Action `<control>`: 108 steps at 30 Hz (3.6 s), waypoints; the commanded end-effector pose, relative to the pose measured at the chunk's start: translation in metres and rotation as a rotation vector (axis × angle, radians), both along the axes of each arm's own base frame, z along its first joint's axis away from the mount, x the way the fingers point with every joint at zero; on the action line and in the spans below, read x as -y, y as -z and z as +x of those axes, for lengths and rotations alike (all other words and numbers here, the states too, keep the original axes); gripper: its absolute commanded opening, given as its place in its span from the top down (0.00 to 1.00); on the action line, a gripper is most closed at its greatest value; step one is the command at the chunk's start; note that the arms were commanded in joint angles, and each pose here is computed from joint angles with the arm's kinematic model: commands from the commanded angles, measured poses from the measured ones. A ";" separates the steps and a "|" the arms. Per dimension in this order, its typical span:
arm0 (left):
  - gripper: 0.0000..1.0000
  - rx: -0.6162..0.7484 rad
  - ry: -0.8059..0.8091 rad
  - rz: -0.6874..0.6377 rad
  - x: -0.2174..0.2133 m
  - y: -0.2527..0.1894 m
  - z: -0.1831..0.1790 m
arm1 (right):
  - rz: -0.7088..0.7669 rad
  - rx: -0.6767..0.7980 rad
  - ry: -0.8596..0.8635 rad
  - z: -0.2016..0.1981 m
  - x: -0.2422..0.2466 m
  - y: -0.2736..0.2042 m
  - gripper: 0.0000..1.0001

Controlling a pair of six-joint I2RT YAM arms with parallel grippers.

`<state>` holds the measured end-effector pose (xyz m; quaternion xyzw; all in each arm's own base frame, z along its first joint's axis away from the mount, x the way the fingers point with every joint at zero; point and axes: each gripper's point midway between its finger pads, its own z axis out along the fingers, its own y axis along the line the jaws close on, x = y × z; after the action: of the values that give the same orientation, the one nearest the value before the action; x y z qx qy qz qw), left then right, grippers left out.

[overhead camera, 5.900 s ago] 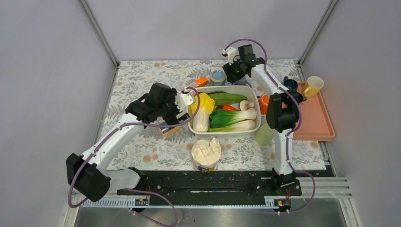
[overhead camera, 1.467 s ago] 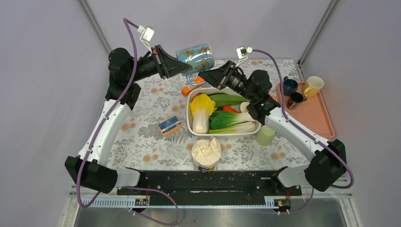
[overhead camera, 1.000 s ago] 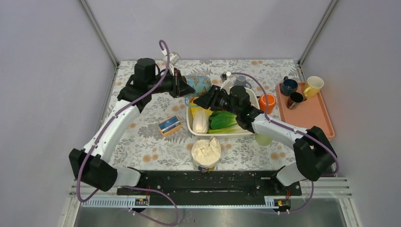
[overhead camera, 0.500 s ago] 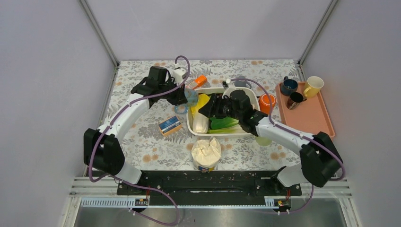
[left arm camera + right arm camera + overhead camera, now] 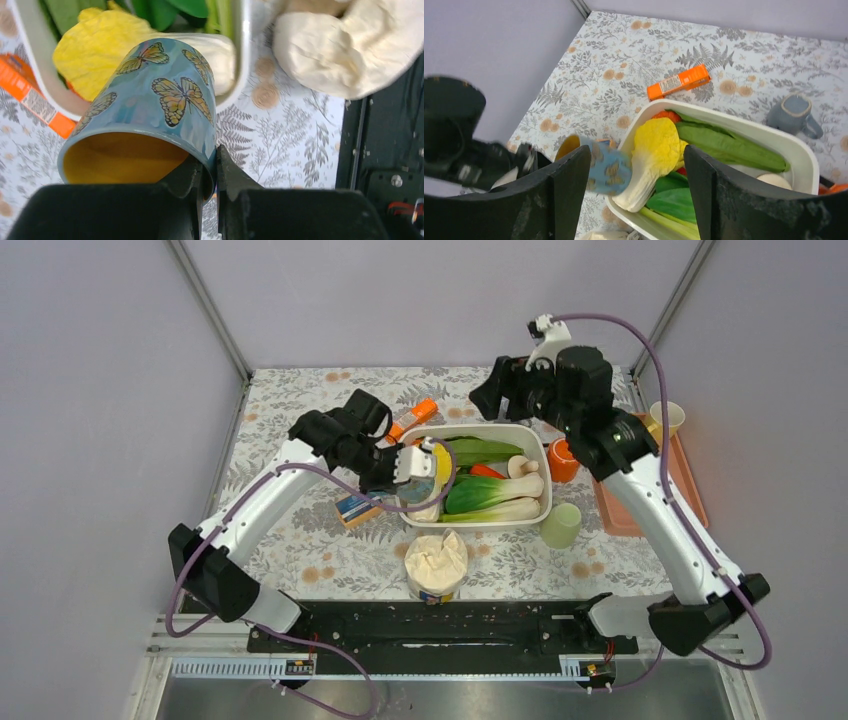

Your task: Turn the mug right side up

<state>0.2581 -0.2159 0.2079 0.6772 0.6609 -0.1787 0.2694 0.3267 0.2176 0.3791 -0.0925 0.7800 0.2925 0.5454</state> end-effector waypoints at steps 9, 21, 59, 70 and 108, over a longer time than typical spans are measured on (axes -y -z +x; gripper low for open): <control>1.00 0.299 0.441 0.145 -0.009 -0.056 -0.048 | -0.274 -0.217 -0.325 -0.009 -0.091 0.029 0.16; 1.00 0.307 0.471 0.160 -0.004 -0.054 -0.051 | -0.381 -0.354 -0.581 -0.057 -0.143 0.072 0.16; 0.18 0.493 0.085 -0.064 0.001 -0.121 -0.017 | -0.409 -0.167 -0.122 0.028 -0.086 0.076 1.00; 0.04 0.416 -0.139 -0.187 -0.008 -0.119 -0.009 | -0.218 -0.082 0.409 0.049 0.111 0.037 1.00; 0.03 0.260 -0.341 -0.100 -0.036 -0.048 0.025 | -0.177 -0.206 1.391 0.032 0.493 0.147 1.00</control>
<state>0.2761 -0.1778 0.2394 0.5728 0.7169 -0.0701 0.3912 0.3228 -0.2487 0.1724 0.4230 0.7869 -0.1648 0.4180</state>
